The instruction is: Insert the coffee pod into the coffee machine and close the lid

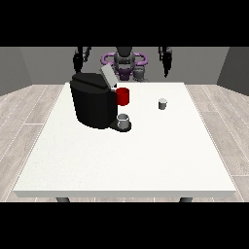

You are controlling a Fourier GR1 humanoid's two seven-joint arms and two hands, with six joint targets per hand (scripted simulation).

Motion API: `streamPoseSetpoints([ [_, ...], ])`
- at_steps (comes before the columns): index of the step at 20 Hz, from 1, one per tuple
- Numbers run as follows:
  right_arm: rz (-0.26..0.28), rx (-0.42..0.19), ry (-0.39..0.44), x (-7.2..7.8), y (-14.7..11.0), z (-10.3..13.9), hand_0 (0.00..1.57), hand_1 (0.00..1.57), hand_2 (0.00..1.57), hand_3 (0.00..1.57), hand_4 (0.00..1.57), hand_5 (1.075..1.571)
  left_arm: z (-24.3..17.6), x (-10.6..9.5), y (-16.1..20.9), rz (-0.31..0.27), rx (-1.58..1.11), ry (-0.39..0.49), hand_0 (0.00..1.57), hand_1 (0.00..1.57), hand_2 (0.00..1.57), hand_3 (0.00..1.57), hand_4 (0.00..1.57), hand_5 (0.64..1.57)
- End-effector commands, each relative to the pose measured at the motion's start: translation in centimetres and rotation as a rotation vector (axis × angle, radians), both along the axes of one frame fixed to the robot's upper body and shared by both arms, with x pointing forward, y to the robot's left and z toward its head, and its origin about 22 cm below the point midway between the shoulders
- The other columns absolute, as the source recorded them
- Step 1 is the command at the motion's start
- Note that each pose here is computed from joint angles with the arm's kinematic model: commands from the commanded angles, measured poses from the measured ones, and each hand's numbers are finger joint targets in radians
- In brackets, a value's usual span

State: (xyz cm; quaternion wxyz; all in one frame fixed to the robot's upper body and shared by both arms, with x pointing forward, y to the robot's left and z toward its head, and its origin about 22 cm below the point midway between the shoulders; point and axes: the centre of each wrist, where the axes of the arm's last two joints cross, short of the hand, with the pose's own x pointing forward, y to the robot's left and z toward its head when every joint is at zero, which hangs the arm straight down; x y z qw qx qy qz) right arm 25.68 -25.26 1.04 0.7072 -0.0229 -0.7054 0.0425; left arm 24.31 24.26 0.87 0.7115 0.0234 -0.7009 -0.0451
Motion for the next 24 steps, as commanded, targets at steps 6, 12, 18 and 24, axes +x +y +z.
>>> streamPoseSetpoints([
  [6, 0.002, -0.013, 0.093, -2.9, -1.4, -2.7, 0.0, 0.0, 0.0, 0.0, 0.13, 1.571, -0.2, -0.8, 4.7, -0.058, 0.018, -0.142, 0.0, 0.0, 0.0, 0.0, 0.21, 1.571],
  [12, -0.128, 0.082, -0.155, -0.3, 1.3, -0.1, 0.0, 0.0, 0.0, 0.0, 0.14, 1.571, 1.5, 2.6, 7.8, -0.029, 0.233, -0.122, 0.0, 0.0, 0.0, 0.0, 0.0, 1.571],
  [18, -0.104, 0.087, -0.188, 0.1, 3.4, 0.3, 0.0, 0.0, 0.0, 0.0, 0.18, 1.571, 3.5, 6.3, 10.0, -0.004, 0.226, -0.051, 0.0, 0.0, 0.0, 0.0, 0.0, 1.571],
  [24, -0.071, 0.109, -0.229, 0.7, 2.0, 2.5, 0.0, 0.0, 0.0, 0.0, 0.19, 1.571, 1.0, 6.8, 12.9, 0.038, 0.256, 0.019, 0.0, 0.0, 0.0, 0.0, 0.0, 1.571],
])
